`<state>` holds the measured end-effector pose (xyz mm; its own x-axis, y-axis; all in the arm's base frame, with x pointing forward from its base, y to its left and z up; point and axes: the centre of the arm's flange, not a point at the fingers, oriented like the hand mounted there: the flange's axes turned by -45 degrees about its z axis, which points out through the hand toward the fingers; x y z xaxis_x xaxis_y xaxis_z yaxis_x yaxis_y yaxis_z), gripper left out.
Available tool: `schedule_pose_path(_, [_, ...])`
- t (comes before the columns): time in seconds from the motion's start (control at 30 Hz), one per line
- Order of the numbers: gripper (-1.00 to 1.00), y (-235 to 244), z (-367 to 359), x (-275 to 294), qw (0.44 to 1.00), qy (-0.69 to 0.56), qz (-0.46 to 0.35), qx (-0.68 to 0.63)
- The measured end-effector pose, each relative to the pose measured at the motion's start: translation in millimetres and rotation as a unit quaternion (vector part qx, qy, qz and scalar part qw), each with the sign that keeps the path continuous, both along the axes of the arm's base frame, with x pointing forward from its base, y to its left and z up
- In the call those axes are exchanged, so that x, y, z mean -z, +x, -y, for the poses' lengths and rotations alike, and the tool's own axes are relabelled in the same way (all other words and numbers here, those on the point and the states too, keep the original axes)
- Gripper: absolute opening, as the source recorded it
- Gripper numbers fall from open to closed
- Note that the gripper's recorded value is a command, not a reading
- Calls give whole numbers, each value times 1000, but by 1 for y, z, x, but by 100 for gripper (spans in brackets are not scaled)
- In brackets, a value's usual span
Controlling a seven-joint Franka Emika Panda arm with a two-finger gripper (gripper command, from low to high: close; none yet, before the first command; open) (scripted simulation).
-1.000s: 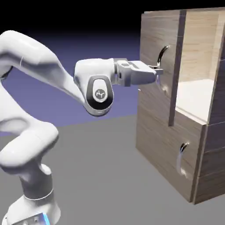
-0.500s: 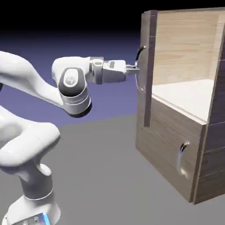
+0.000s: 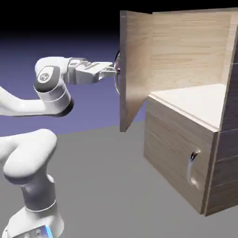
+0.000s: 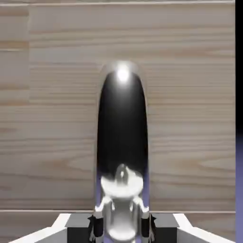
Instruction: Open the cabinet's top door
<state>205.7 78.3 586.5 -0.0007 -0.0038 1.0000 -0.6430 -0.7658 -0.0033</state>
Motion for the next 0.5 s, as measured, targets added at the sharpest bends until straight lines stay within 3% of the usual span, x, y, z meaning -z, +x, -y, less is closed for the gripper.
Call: schedule_pose_path(0.5, [-100, -50, -116, 0, 991, -1, -1, 137])
